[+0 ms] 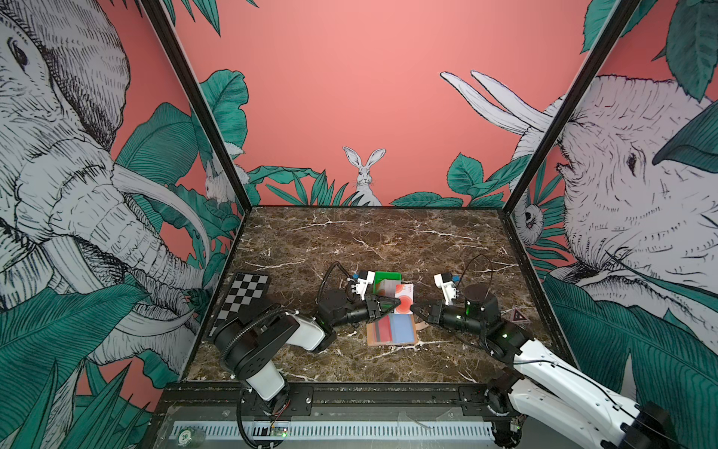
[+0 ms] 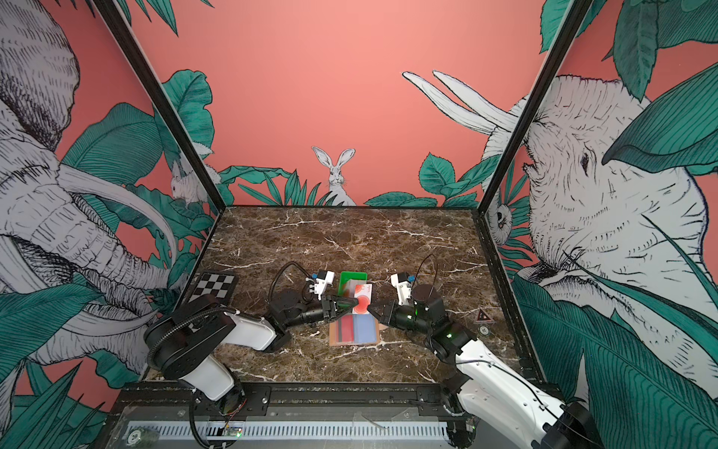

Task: Insert credit cards into a card holder
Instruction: Pass the credit card.

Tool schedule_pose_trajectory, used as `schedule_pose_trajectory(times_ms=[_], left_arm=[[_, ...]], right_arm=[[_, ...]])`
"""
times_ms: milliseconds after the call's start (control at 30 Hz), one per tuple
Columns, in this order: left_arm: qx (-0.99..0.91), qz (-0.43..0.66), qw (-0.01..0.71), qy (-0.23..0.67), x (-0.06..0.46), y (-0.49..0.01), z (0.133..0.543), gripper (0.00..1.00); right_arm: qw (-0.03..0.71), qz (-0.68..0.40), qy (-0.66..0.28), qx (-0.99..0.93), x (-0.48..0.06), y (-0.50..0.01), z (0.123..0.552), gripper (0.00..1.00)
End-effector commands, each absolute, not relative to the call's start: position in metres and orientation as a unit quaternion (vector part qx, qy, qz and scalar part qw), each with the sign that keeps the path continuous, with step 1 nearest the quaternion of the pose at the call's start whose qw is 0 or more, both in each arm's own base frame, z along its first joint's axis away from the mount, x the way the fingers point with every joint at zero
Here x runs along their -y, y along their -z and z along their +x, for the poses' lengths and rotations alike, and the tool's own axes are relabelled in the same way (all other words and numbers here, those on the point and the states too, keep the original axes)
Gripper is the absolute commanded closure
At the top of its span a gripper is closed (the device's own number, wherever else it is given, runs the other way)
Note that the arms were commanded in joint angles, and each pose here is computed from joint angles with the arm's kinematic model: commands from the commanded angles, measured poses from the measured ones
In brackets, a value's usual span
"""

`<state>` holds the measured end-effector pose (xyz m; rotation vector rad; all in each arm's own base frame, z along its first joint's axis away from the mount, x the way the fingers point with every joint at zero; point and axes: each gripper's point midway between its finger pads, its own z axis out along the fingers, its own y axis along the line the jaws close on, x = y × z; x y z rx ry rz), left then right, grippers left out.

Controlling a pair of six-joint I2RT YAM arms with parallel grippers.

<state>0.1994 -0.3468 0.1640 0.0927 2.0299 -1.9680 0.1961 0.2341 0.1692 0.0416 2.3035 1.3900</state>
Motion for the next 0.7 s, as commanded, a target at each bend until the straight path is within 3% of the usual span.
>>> schedule_pose_trajectory(times_ms=[0,100,233,367,533,667], left_arm=[[-0.683,0.043,0.174,0.708,0.345,-0.187,0.203,0.83],[-0.683,0.042,0.178,0.707,0.344,-0.188,0.205,0.93],[-0.691,0.045,0.180,0.698,0.343,-0.184,0.205,1.00],[-0.707,0.037,0.183,0.683,0.339,-0.175,0.206,1.00],[-0.732,0.014,0.198,0.652,0.328,-0.160,0.208,1.00],[-0.729,0.018,0.195,0.656,0.327,-0.162,0.205,1.00]], right_arm=[[0.221,0.011,-0.489,-0.844,-0.233,-0.161,0.198,1.00],[0.214,0.013,-0.478,-0.852,-0.232,-0.153,0.198,1.00],[0.215,0.015,-0.462,-0.860,-0.229,-0.149,0.200,0.88],[0.214,0.013,-0.440,-0.872,-0.225,-0.147,0.201,0.79],[0.208,0.017,-0.412,-0.887,-0.218,-0.136,0.199,0.75],[0.214,0.015,-0.472,-0.855,-0.234,-0.152,0.202,0.74]])
